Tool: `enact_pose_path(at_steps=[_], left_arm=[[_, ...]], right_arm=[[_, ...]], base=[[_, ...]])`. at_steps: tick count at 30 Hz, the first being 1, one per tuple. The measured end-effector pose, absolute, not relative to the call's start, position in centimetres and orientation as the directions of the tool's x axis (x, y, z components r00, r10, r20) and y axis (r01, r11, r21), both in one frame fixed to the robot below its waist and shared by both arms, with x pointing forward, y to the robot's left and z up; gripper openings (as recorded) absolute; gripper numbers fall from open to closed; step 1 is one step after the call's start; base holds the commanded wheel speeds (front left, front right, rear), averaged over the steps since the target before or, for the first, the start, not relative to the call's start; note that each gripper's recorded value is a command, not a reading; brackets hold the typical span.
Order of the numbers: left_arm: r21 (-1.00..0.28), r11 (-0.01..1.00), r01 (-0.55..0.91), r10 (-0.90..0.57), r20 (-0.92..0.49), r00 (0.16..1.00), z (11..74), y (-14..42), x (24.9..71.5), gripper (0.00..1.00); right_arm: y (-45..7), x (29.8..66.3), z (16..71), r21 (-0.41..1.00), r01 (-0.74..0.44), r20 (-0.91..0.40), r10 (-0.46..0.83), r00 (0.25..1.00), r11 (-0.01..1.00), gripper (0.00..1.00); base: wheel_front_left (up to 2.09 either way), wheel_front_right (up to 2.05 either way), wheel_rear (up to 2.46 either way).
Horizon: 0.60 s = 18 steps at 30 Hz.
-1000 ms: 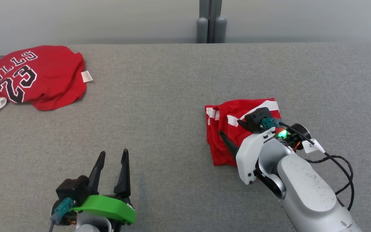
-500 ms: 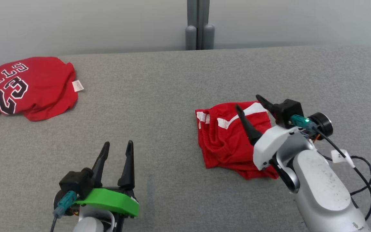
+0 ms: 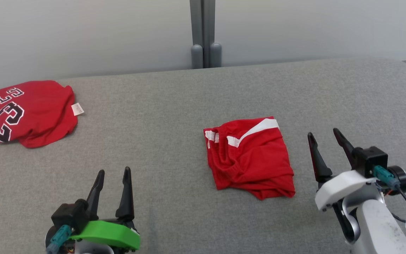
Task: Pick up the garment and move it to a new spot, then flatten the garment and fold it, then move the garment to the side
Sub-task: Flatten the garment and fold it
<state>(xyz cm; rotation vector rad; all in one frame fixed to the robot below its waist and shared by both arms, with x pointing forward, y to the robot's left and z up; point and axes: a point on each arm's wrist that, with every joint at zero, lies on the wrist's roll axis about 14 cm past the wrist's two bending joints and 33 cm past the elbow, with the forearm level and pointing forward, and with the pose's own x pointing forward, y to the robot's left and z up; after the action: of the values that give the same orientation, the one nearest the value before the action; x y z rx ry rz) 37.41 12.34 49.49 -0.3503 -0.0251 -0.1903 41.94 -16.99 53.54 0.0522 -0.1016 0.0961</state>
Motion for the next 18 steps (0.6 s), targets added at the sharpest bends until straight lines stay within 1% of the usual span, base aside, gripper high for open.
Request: enact_pose_path(at_steps=[10, 18], left_arm=[[-0.348, 0.927, 0.139, -0.143, 0.014, 0.990, 48.0, 13.6, 35.8, 1.00], [-0.361, 0.924, 0.129, -0.139, -0.002, 0.990, 47.5, 13.7, 35.3, 1.00]], right_arm=[[-18.1, 38.8, 49.0, 0.093, -0.054, 0.008, 0.053, 0.999, 0.994, 1.00], [-17.3, 38.2, 48.0, 0.106, -0.072, -0.015, 0.074, 0.997, 0.992, 1.00]], base=[[0.00, 0.00, 0.00], [0.00, 0.00, 0.00]])
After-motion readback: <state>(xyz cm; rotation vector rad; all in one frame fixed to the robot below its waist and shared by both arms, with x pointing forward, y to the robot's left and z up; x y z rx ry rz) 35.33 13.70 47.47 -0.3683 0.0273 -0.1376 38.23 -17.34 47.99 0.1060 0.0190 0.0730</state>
